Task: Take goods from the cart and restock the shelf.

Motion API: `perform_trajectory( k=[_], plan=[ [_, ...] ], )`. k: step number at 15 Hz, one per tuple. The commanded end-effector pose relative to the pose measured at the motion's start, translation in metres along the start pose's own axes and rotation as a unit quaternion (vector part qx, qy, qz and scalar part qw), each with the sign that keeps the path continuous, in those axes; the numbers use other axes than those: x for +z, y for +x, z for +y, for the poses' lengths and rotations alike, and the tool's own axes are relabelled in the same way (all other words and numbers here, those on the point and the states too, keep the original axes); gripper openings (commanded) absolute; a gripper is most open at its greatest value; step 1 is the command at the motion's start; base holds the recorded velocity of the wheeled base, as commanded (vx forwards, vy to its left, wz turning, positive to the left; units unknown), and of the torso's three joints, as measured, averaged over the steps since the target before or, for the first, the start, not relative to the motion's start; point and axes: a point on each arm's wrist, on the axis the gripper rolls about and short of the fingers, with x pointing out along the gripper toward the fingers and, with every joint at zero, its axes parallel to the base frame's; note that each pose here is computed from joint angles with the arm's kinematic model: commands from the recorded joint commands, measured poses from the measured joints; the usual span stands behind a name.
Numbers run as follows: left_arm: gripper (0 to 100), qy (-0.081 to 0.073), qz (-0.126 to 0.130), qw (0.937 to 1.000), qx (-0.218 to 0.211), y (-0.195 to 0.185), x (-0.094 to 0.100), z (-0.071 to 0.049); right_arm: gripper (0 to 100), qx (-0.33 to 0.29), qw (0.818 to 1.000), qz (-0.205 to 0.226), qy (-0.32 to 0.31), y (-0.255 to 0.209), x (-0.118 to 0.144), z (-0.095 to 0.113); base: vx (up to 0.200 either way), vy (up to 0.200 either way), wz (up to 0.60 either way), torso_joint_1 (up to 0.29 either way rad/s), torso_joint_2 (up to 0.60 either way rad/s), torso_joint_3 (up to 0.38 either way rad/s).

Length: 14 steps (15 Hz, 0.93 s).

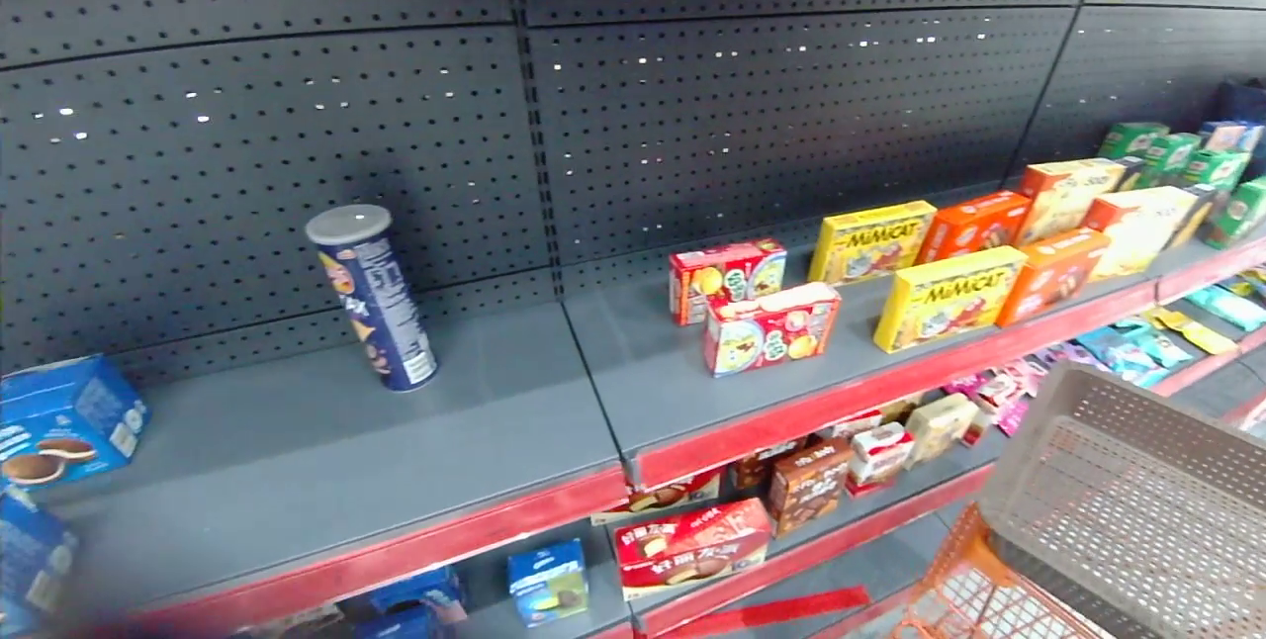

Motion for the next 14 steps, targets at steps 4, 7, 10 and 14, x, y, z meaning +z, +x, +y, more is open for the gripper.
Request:
perform_trajectory(
  k=[4,7,10,14],
  plan=[
    [100,0.000,0.001,1.0000,0.000,0.0001,0.0000,0.0000,0,0.006,1.000,0.003,-0.001,0.0005,-0.0025,0.0017,0.000,0.000,0.45,-0.001,0.00,0.004],
    [100,0.000,0.000,1.0000,0.000,0.0001,0.0002,0.0000,0,0.006,1.000,0.002,-0.001,-0.0032,-0.0047,0.0018,0.000,0.000,0.00,0.000,0.00,0.000],
    [100,-0.001,0.001,1.0000,0.000,0.0001,0.0000,0.0000,0,0.007,1.000,0.003,-0.002,-0.0038,-0.0064,0.0025,0.000,0.000,0.00,0.000,0.00,0.000],
    [100,0.000,0.001,1.0000,-0.001,0.0001,0.0000,0.0000,0,0.006,1.000,-0.001,-0.003,-0.0087,-0.0093,0.0027,0.000,0.000,0.00,0.000,0.00,0.000]
  ],
)
